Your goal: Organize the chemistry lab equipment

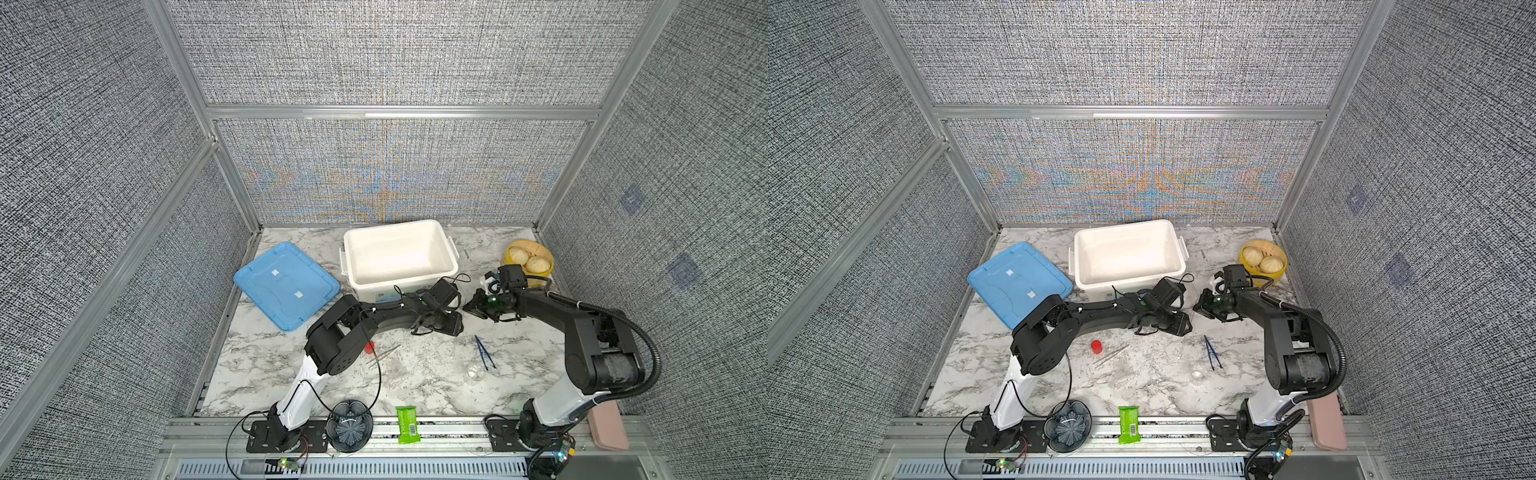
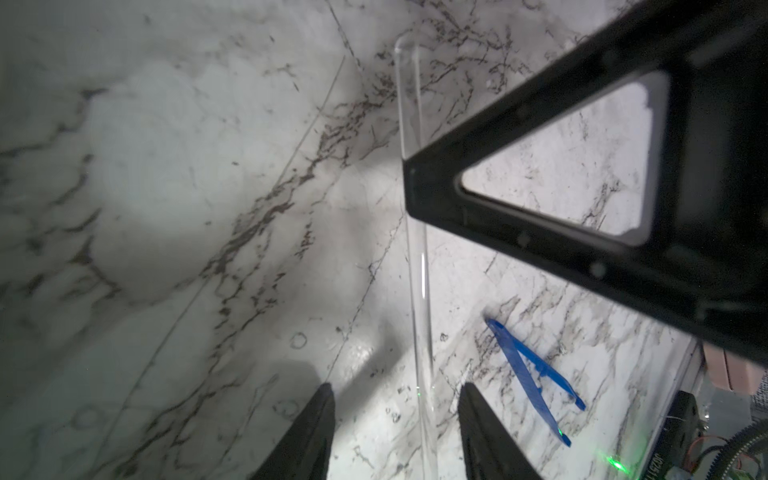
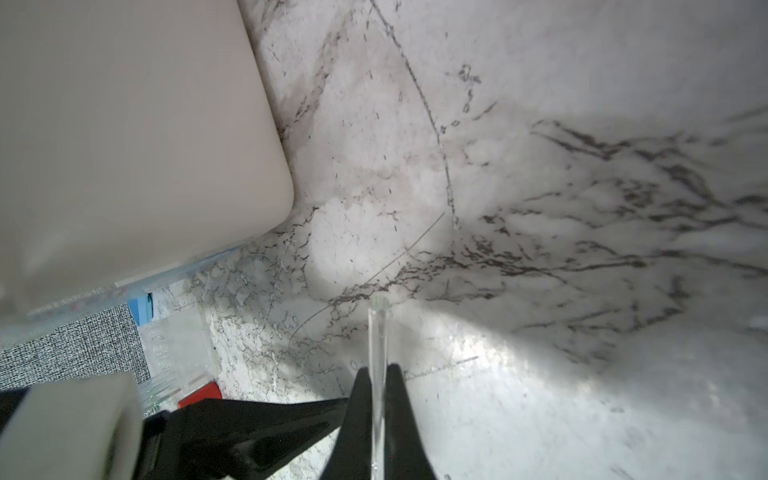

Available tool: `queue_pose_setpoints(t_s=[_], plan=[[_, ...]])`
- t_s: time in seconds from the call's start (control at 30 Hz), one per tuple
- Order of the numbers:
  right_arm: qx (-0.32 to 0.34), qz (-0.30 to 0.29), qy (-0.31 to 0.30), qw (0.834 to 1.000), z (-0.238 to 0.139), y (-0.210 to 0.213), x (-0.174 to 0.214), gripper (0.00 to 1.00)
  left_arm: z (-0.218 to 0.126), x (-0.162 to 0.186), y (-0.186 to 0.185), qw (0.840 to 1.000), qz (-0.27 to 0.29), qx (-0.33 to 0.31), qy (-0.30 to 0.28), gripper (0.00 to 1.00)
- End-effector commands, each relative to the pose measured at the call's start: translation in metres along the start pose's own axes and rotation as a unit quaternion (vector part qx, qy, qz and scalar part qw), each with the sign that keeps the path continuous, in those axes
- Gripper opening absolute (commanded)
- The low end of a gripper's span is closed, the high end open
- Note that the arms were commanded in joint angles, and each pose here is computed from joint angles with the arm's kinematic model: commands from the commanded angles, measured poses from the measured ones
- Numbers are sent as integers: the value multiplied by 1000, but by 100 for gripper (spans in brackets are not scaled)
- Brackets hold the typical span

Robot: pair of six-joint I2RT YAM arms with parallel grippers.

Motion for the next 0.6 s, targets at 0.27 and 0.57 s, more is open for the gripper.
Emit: queue_pose_setpoints(t_s=[0.27, 0.57], plan=[[-22, 5, 1, 1000, 1, 2, 2, 0, 10, 0, 0, 1000, 0, 19, 10, 42], [-24, 4, 3, 1000, -1, 1, 4, 0, 5, 2, -2, 999, 0, 28, 15, 20]])
Point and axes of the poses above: each gripper's point midway between its finger pads, its own z axis out along the fingers, its own y axis along the line the jaws close on, x = y × z, the point moved 9 cm from there along -z, back along the fingers
